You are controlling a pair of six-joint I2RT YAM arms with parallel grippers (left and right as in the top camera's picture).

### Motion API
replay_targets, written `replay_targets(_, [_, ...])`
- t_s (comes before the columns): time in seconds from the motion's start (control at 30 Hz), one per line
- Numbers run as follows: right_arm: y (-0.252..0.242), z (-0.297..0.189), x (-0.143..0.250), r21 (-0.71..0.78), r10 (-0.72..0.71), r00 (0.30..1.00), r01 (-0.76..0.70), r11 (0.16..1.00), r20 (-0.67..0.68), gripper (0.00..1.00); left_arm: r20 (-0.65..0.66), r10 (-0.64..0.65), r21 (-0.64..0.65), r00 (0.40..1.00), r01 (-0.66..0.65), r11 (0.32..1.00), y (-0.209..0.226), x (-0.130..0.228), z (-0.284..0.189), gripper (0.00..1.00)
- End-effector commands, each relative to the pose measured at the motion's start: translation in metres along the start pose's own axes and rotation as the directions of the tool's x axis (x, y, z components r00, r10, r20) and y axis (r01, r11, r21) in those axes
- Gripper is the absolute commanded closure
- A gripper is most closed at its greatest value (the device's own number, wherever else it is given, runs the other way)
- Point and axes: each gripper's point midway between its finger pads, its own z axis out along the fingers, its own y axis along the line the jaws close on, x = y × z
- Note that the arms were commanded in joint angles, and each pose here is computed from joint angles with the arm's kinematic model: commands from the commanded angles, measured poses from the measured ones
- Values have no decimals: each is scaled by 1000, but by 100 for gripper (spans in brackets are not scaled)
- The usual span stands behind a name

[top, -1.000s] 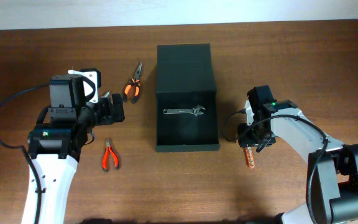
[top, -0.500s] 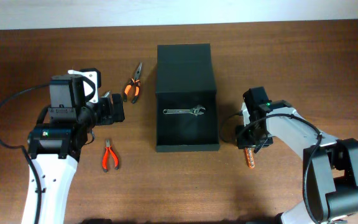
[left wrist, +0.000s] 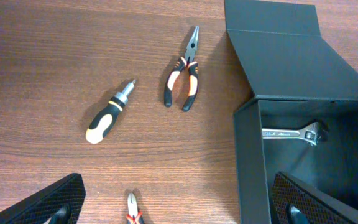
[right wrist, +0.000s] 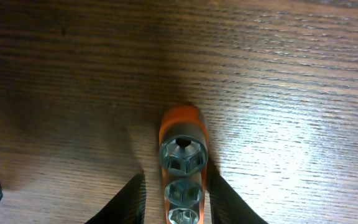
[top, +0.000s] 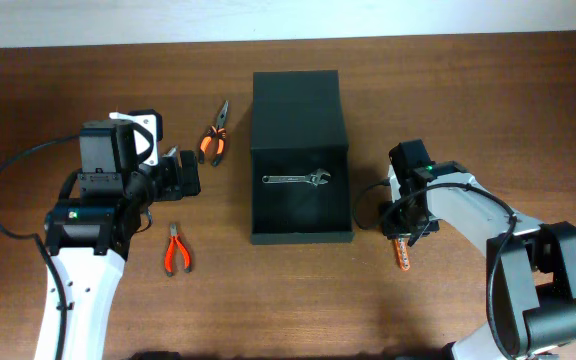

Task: Pack container
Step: 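Lower the right gripper onto the orange socket rail and grasp it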

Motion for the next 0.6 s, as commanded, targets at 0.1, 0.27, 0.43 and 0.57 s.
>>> replay_targets(0.1, [-1, 9, 6, 18, 7, 999, -7, 1000, -31, 75, 18, 23, -3, 1000, -23, 1000, -1, -7, -3, 1])
replay_targets(0.27, [-1, 9, 6, 17, 12, 999, -11, 1000, -31, 83, 18, 23, -3, 1000, -23, 1000, -1, -7, -3, 1])
replay_targets(0.43, [-1, 9, 6, 18, 25, 999, -25, 1000, -31, 89, 18, 23, -3, 1000, -23, 1000, -1, -7, -3, 1])
replay_targets(0.57, [-1, 9, 6, 18, 25, 999, -24, 1000, -29, 89, 18, 23, -3, 1000, -23, 1000, -1, -7, -3, 1])
